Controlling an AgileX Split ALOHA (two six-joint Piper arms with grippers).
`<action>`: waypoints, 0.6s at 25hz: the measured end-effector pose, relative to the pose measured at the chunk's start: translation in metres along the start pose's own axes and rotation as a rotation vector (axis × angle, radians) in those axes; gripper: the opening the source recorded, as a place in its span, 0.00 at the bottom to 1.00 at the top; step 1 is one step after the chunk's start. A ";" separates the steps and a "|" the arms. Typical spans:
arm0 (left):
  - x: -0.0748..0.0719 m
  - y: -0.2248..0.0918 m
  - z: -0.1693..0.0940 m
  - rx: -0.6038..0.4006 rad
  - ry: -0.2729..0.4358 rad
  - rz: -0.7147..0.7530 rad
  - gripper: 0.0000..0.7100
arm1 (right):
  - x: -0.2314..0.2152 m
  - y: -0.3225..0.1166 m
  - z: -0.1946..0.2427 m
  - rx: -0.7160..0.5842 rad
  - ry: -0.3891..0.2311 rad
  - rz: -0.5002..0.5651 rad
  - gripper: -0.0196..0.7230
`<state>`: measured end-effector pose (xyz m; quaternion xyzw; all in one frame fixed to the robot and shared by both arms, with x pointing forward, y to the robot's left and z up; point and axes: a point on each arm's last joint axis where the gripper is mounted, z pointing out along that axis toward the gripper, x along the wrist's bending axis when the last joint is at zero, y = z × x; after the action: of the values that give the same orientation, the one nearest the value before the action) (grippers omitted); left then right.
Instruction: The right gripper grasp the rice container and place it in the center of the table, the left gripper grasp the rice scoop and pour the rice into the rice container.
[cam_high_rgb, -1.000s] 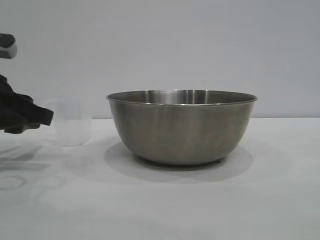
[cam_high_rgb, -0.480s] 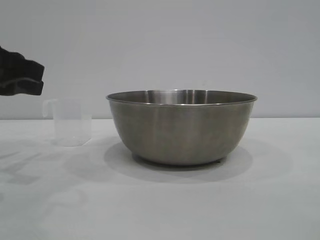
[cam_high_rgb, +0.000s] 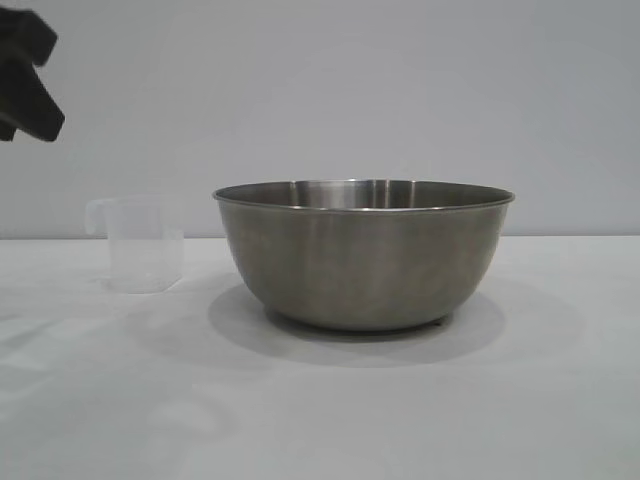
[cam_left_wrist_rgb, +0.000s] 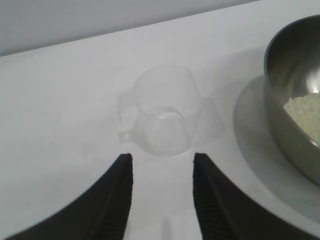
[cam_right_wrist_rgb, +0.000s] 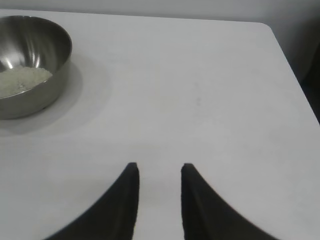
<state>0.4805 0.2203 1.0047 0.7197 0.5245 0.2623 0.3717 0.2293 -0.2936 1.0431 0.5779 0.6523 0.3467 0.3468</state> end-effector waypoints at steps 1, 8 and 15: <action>-0.001 0.006 -0.005 0.012 -0.005 0.000 0.62 | 0.000 0.000 0.000 0.000 0.000 0.000 0.30; -0.003 0.032 -0.053 0.068 -0.031 0.008 0.65 | 0.000 0.000 0.000 0.000 0.000 0.000 0.30; -0.005 0.026 -0.118 0.107 -0.052 0.019 0.65 | 0.000 0.000 0.000 0.000 0.000 0.000 0.30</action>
<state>0.4026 0.2413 1.0950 0.7500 0.5210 0.2185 0.3440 0.2293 -0.2936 1.0431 0.5779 0.6523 0.3467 0.3468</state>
